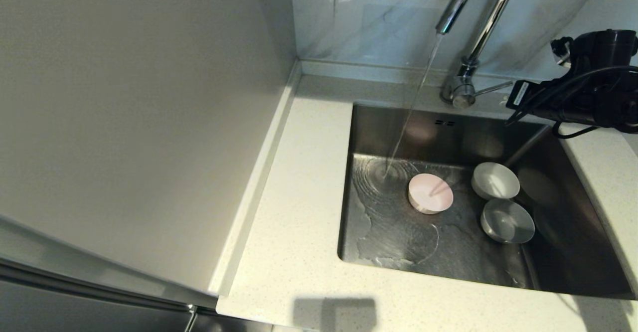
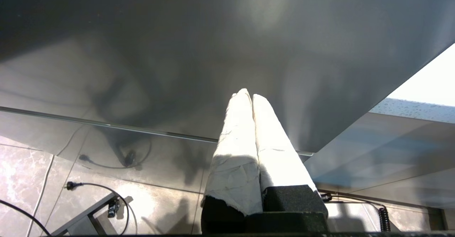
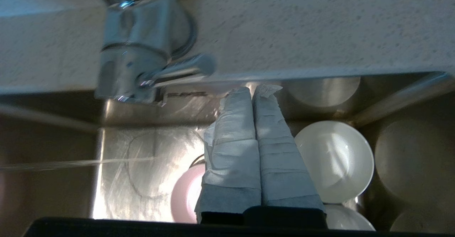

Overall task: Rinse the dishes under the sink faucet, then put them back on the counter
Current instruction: Turn off the faucet

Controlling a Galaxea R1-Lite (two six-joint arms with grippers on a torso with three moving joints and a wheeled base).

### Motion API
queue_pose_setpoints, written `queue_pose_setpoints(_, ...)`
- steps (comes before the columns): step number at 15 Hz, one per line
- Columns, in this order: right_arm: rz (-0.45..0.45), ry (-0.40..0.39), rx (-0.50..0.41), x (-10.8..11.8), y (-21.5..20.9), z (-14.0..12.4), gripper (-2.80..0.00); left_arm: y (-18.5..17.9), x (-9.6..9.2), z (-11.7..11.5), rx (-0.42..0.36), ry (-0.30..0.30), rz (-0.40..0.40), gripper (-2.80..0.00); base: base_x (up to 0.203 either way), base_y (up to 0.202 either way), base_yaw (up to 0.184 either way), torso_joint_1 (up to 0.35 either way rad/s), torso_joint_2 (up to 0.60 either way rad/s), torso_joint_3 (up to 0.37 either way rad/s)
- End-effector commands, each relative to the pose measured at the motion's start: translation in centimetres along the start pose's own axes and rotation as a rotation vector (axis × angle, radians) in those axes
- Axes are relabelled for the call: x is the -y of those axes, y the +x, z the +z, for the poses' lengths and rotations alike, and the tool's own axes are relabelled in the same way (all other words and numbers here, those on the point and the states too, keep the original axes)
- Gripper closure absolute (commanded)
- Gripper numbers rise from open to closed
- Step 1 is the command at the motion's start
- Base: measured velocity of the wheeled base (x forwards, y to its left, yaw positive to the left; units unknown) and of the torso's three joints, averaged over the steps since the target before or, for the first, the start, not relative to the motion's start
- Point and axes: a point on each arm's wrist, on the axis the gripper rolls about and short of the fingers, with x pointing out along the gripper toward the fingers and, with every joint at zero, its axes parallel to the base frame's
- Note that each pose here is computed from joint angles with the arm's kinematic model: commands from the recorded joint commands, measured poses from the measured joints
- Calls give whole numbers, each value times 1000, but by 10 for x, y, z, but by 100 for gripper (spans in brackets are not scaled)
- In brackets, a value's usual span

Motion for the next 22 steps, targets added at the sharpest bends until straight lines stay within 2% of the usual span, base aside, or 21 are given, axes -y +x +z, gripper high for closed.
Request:
queue_pose_setpoints(1,-3,4,5,2,6,1,0,0,0,0,3,-1,1,0,0,0,0,0,0,0)
queue_pose_setpoints(6,28,1,19,-1,1,7,0,0,0,0,3,-1,1,0,0,0,0,0,0,0)
queue_pose_setpoints(11,82,-9,31,-17,-7,11,0,0,0,0,3,-1,1,0,0,0,0,0,0,0)
queue_pose_setpoints(16,121,-16,56,-33,-4,15,0,0,0,0,3,-1,1,0,0,0,0,0,0,0)
queue_pose_setpoints(22,138,-19,89,-40,7,20,0,0,0,0,3,-1,1,0,0,0,0,0,0,0)
